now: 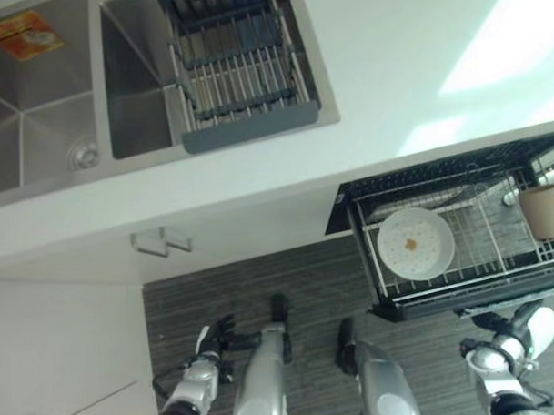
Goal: Place the dishes in the dishwasher.
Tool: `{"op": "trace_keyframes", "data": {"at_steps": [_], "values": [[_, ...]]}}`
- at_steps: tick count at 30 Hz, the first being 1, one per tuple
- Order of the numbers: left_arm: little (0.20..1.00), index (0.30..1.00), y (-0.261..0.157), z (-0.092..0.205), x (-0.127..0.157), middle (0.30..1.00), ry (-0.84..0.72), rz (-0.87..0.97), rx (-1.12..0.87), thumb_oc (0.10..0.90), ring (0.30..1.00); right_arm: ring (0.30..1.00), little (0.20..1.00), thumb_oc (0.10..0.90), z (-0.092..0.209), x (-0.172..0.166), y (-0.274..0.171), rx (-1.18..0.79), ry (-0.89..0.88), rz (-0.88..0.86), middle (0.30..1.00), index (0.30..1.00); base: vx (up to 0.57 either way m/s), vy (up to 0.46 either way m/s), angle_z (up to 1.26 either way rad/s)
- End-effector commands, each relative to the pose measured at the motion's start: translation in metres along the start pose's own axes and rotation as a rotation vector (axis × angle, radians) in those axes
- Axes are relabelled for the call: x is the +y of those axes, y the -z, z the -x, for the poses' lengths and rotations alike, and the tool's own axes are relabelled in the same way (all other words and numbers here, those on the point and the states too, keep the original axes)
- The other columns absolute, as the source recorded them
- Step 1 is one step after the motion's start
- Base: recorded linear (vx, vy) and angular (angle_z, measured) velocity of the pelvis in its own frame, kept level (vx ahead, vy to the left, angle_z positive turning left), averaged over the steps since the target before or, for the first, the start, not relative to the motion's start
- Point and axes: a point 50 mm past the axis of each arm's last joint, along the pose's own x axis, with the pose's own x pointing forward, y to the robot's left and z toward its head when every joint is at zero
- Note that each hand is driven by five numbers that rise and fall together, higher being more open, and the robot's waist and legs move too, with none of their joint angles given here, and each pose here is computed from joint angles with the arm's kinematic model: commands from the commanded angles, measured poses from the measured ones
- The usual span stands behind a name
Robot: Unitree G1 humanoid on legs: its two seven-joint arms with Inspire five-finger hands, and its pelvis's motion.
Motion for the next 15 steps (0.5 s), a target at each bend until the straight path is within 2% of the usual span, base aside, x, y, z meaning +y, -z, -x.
{"op": "trace_keyframes", "data": {"at_steps": [1, 5, 7, 8, 15], "values": [[0.9, 0.9, 0.061, 0.017, 0.019, 0.9, -0.056, -0.073, 0.202, 0.8, 0.9, 0.9, 0.9, 0.8, -0.022, -0.007, -0.094, -0.421, 0.016, -0.127, 0.9, 0.9, 0.02, 0.035, 0.04], [0.9, 0.9, 0.059, 0.016, 0.022, 0.9, -0.049, -0.078, 0.191, 0.8, 0.9, 0.9, 0.9, 0.8, -0.03, -0.012, -0.146, -0.569, 0.029, -0.177, 0.9, 0.9, 0.0, 0.051, 0.13], [0.9, 0.9, 0.059, 0.016, 0.022, 0.9, -0.049, -0.078, 0.191, 0.8, 0.9, 0.9, 0.9, 0.8, -0.03, -0.012, -0.146, -0.569, 0.029, -0.177, 0.9, 0.9, 0.0, 0.055, 0.06], [0.9, 0.9, 0.058, 0.016, 0.025, 0.9, -0.044, -0.081, 0.183, 0.8, 0.9, 0.9, 0.9, 0.8, -0.036, -0.02, -0.189, -0.688, 0.039, -0.196, 0.9, 0.9, 0.0, 0.093, 0.05], [0.9, 0.9, 0.047, 0.013, 0.026, 0.9, 0.003, -0.031, 0.118, 0.8, 0.9, 0.9, 0.9, 0.8, -0.039, -0.037, -0.26, -0.878, 0.086, -0.192, 0.9, 0.9, 0.01, 0.028, 0.18]]}}
